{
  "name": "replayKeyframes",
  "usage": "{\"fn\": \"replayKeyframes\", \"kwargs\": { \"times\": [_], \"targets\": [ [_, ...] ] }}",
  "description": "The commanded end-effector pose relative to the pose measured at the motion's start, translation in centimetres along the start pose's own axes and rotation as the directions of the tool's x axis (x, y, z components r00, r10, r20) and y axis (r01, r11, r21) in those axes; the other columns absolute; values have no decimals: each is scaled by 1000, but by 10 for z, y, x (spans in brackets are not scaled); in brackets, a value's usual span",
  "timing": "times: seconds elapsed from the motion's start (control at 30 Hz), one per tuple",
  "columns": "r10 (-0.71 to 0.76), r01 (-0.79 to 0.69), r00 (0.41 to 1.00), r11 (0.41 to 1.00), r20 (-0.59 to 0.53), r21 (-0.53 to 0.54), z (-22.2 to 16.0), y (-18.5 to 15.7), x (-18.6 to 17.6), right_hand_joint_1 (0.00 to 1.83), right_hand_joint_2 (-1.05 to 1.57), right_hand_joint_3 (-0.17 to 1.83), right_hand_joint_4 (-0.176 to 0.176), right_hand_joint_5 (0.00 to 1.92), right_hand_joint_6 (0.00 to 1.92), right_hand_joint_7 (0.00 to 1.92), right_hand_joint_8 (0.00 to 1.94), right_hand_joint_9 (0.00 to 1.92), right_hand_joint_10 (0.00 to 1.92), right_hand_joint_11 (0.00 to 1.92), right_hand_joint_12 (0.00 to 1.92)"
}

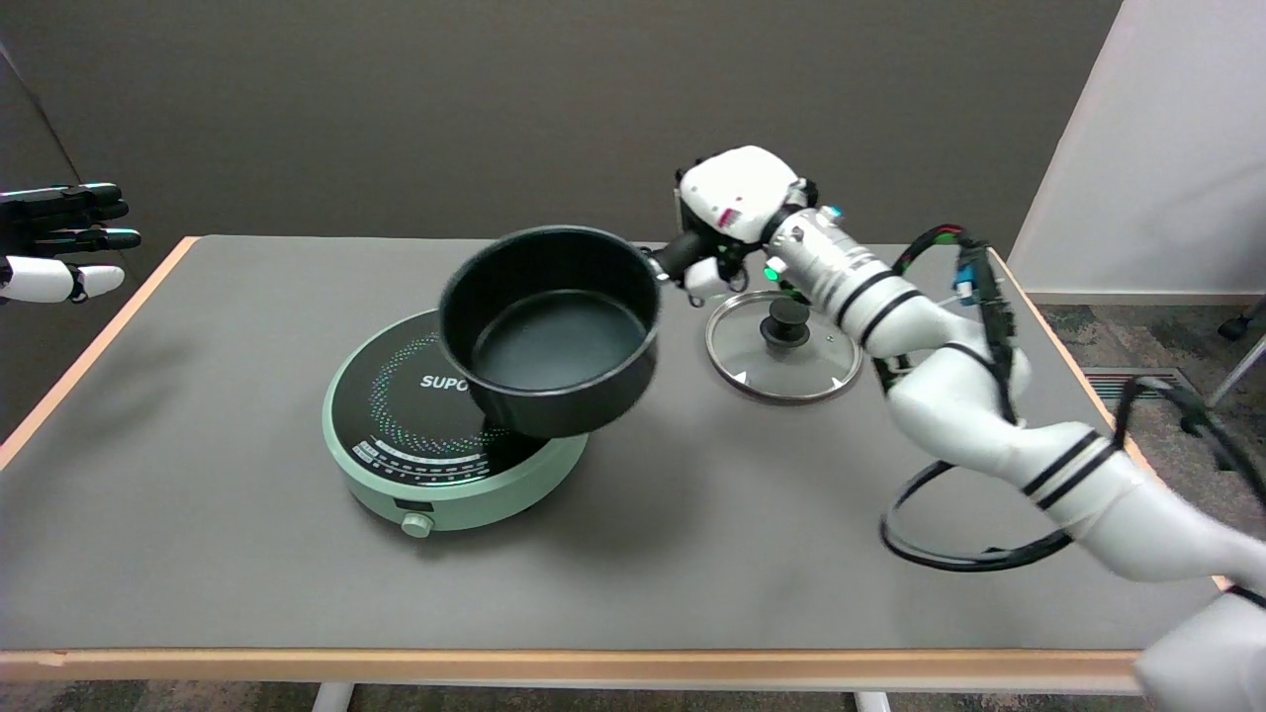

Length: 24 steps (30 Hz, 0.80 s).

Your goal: Pick up the soup pot.

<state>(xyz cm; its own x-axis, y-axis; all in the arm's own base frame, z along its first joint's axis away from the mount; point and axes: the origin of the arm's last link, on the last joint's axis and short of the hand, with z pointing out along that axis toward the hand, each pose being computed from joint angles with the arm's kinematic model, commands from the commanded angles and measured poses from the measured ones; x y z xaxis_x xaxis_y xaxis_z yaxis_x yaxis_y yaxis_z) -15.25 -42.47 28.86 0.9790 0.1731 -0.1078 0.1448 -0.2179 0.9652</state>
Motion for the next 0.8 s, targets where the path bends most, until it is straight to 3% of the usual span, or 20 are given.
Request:
{"fn": "replayKeyframes", "kwargs": {
  "times": [0.03,0.33,0.8],
  "targets": [
    [-79,74,965,997,250,31,-68,61,-17,1008,732,1239,-19,1920,1920,1920,1920,1920,1920,1920,1920],
    [-44,69,936,996,348,-59,-109,92,-21,1047,720,1077,-23,1920,1920,1920,1920,1920,1920,1920,1920],
    [35,47,967,949,253,-310,-168,141,11,1057,730,1112,-26,1920,1920,1920,1920,1920,1920,1920,1920]
  ]
}}
